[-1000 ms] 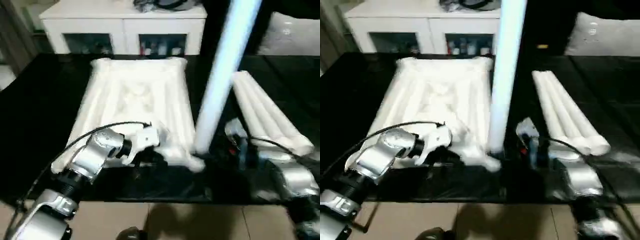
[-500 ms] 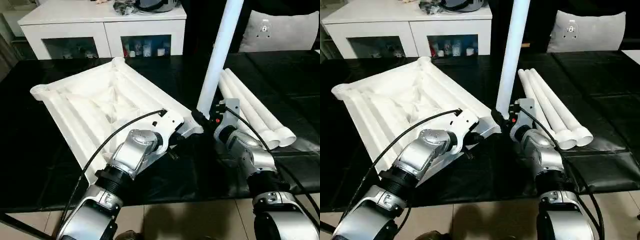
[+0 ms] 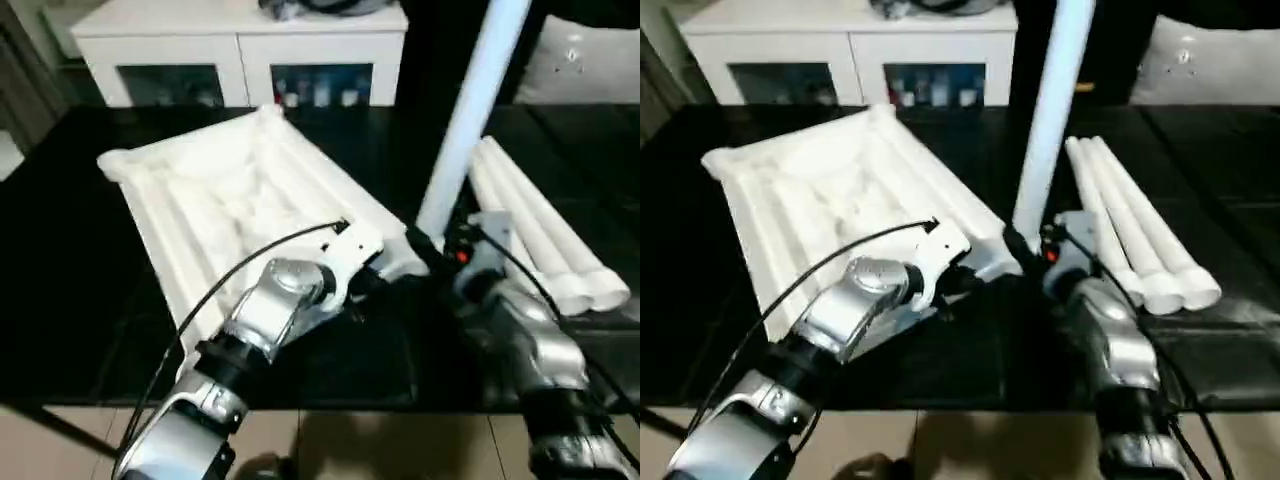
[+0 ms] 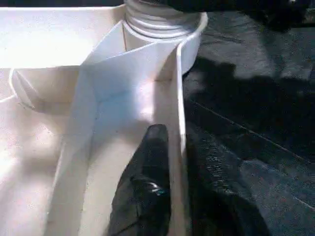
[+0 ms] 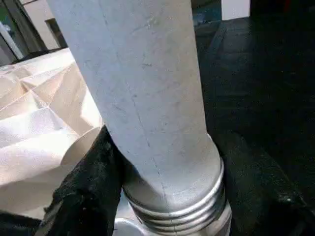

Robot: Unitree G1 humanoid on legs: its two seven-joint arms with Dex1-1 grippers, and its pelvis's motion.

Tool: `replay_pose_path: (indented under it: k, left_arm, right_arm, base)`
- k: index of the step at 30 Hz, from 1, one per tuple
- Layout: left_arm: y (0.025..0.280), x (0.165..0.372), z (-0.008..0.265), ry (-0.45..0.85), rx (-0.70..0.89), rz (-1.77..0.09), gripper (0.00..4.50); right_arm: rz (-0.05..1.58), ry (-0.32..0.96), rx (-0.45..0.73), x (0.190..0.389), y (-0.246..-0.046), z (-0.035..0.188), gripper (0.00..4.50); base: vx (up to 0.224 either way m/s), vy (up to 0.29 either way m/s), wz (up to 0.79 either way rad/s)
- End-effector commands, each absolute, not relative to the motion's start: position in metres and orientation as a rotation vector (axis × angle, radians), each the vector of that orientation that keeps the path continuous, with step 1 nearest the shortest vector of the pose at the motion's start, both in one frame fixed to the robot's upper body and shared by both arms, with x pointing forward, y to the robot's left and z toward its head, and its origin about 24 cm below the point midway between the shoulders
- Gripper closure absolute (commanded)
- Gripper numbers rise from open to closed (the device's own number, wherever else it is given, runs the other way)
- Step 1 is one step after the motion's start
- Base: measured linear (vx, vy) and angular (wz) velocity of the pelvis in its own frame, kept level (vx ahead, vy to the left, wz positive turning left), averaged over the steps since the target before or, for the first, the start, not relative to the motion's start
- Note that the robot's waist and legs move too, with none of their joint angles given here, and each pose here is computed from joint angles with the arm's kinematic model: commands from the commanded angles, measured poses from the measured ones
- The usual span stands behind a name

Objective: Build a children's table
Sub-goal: Rotate leg to tighten

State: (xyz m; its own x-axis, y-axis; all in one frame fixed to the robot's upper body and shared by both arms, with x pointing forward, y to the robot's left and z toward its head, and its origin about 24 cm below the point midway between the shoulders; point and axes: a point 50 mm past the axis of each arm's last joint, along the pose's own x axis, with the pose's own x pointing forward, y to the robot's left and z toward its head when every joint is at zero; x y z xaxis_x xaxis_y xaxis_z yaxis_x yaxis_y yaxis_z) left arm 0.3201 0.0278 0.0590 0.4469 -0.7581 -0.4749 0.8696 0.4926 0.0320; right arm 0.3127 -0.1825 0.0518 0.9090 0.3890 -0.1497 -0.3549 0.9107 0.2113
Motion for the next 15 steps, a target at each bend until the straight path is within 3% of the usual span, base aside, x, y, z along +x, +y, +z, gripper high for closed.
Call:
replay_pose_path:
  k: [1, 15]
  left_arm:
    - [0.029, 0.325, 0.071, 0.351, 0.319, -1.008, 3.71]
    - [0.054, 0.330, 0.077, 0.339, 0.386, -0.988, 2.70]
  right_arm:
    - [0.510, 0.160, 0.220, 0.308, -0.168, 0.063, 1.27]
    - [0.485, 0.198, 0.194, 0.318, -0.162, 0.061, 1.27]
  base:
    - [0.000, 0.000, 0.00]
    - [0.000, 0.000, 0.00]
